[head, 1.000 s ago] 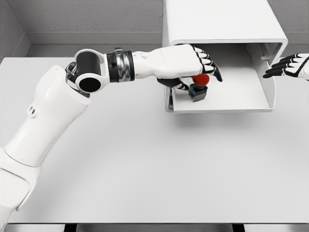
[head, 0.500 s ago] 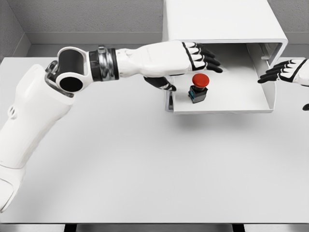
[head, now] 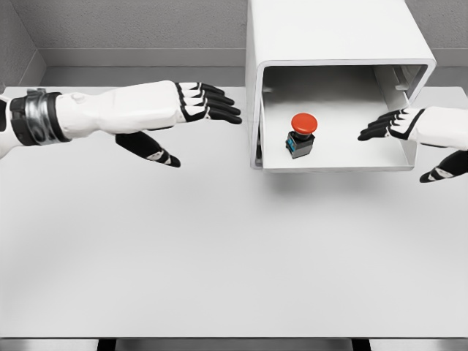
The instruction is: Slide open multi-storey tabletop storage cabinets and put open load switch and slide close multi-storey tabletop storage cabinets
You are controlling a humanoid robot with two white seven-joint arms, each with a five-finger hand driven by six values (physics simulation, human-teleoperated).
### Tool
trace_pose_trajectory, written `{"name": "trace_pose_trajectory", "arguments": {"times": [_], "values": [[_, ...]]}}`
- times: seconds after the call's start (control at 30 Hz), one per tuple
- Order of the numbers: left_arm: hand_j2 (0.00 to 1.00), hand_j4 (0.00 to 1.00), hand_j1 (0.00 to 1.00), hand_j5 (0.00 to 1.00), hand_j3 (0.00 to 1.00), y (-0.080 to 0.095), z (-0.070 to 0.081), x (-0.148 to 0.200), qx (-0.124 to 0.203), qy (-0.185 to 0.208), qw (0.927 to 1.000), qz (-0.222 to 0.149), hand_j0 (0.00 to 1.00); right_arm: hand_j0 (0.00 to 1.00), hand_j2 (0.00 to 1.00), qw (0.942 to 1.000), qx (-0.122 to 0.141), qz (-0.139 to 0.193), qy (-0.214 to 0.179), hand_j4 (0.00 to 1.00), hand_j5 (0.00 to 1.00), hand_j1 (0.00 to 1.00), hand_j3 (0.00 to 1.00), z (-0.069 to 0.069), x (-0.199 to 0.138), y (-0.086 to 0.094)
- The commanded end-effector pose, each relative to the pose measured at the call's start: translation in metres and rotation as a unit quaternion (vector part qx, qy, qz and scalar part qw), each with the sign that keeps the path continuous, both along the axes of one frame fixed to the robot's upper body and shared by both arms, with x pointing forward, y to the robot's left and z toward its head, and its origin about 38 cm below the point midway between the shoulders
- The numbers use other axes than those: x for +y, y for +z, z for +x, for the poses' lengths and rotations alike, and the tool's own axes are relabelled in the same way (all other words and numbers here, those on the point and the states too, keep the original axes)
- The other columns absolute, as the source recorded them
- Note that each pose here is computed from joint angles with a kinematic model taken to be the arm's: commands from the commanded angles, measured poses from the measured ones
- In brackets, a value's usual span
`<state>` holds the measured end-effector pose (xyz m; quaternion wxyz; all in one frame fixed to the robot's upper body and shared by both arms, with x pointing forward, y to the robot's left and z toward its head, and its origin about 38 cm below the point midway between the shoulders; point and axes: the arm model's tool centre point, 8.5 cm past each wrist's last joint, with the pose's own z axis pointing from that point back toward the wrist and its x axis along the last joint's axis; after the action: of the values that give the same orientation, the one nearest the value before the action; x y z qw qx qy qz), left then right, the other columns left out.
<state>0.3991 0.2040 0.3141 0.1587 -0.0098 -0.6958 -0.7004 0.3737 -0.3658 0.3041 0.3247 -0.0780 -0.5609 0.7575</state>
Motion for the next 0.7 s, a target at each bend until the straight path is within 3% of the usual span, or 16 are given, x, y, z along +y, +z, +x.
{"name": "trace_pose_trajectory", "arguments": {"times": [0.0,0.2,0.27,0.33,0.67], "values": [[1.00,1.00,1.00,1.00,1.00,0.002,0.000,0.003,0.004,0.002,1.0000,-0.002,1.00,1.00,1.00,0.9999,0.001,0.014,0.004,1.00,1.00,1.00,1.00,0.002,0.005,-0.001],[1.00,1.00,1.00,1.00,1.00,-0.007,-0.001,0.004,0.014,0.004,0.9999,-0.002,1.00,1.00,1.00,0.9997,0.011,0.020,0.008,1.00,1.00,1.00,1.00,0.001,0.009,-0.010],[1.00,1.00,1.00,1.00,1.00,-0.016,-0.003,0.029,0.025,0.031,0.9989,0.024,1.00,1.00,1.00,0.9996,0.013,0.024,0.010,1.00,1.00,1.00,1.00,0.002,0.012,-0.013],[1.00,1.00,1.00,1.00,1.00,-0.022,-0.001,0.036,0.035,0.043,0.9981,0.026,1.00,1.00,1.00,0.9995,0.012,0.027,0.012,1.00,1.00,1.00,1.00,0.003,0.014,-0.013],[1.00,1.00,1.00,1.00,1.00,-0.029,-0.002,0.037,0.042,0.043,0.9977,0.029,1.00,1.00,1.00,0.9987,0.019,0.047,0.005,1.00,1.00,1.00,1.00,0.015,0.019,-0.028]]}}
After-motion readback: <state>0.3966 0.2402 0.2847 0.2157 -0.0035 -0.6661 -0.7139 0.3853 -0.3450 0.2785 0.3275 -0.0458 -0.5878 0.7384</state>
